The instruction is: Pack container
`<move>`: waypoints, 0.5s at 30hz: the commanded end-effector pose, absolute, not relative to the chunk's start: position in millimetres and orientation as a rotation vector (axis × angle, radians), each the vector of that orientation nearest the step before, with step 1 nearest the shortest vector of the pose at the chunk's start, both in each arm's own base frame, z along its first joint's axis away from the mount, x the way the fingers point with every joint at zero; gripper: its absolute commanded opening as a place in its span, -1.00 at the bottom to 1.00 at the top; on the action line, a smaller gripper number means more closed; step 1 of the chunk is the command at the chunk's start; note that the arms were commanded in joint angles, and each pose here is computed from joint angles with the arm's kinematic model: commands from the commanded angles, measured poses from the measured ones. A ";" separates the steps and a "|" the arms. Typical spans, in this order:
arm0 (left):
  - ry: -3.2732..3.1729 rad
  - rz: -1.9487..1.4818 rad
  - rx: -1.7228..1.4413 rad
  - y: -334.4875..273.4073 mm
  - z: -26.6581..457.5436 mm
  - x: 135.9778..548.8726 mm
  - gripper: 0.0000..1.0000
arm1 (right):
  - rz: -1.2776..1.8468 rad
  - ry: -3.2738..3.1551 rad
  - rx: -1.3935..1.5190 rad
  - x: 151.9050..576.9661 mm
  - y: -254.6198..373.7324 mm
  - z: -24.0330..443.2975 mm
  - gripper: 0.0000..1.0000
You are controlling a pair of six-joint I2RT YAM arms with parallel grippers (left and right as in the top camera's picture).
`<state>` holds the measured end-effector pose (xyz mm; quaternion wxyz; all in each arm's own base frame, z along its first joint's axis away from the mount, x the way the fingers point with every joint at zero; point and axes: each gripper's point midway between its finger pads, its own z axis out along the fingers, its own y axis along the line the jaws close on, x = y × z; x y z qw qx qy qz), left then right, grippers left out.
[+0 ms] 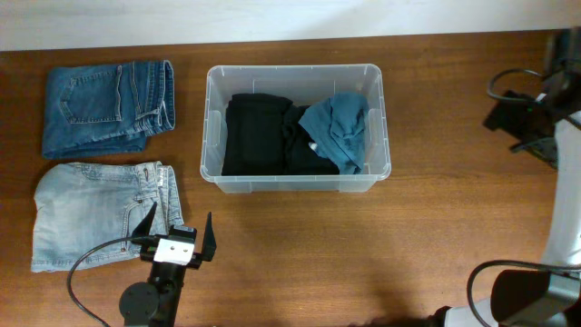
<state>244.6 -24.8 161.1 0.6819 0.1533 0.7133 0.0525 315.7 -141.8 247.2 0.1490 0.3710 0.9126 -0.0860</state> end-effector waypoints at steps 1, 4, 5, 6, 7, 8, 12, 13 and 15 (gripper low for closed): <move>1.601 0.133 0.344 -22.6 159.8 244.8 0.99 | -0.225 2.607 1.143 304.7 -151.2 244.7 0.98; 1.601 0.132 0.343 -22.6 159.8 244.8 0.99 | -0.208 2.603 1.163 303.1 -154.0 243.9 0.97; 1.601 0.132 0.343 -22.6 159.8 244.8 0.99 | -0.208 2.603 1.163 303.1 -153.9 243.9 0.97; 1.601 0.133 0.344 -22.6 159.8 244.8 0.98 | -0.208 2.602 1.163 303.2 -153.9 243.9 0.97; 1.601 0.133 0.344 -22.6 159.8 244.8 0.99 | -0.207 2.603 1.162 303.3 -153.8 243.9 0.97; 1.601 0.133 0.344 -22.6 159.8 244.8 0.99 | -0.208 2.602 1.162 303.3 -153.9 243.9 0.97; 1.601 0.133 0.344 -22.6 159.8 244.8 0.99 | -0.208 2.602 1.162 303.3 -153.9 243.9 0.97; 1.601 0.132 0.343 -22.6 159.8 244.8 0.99 | -0.208 2.603 1.162 303.3 -153.9 243.8 0.97; 1.601 0.132 0.343 -22.6 159.8 244.8 0.99 | -0.208 2.603 1.162 303.4 -153.9 243.7 0.97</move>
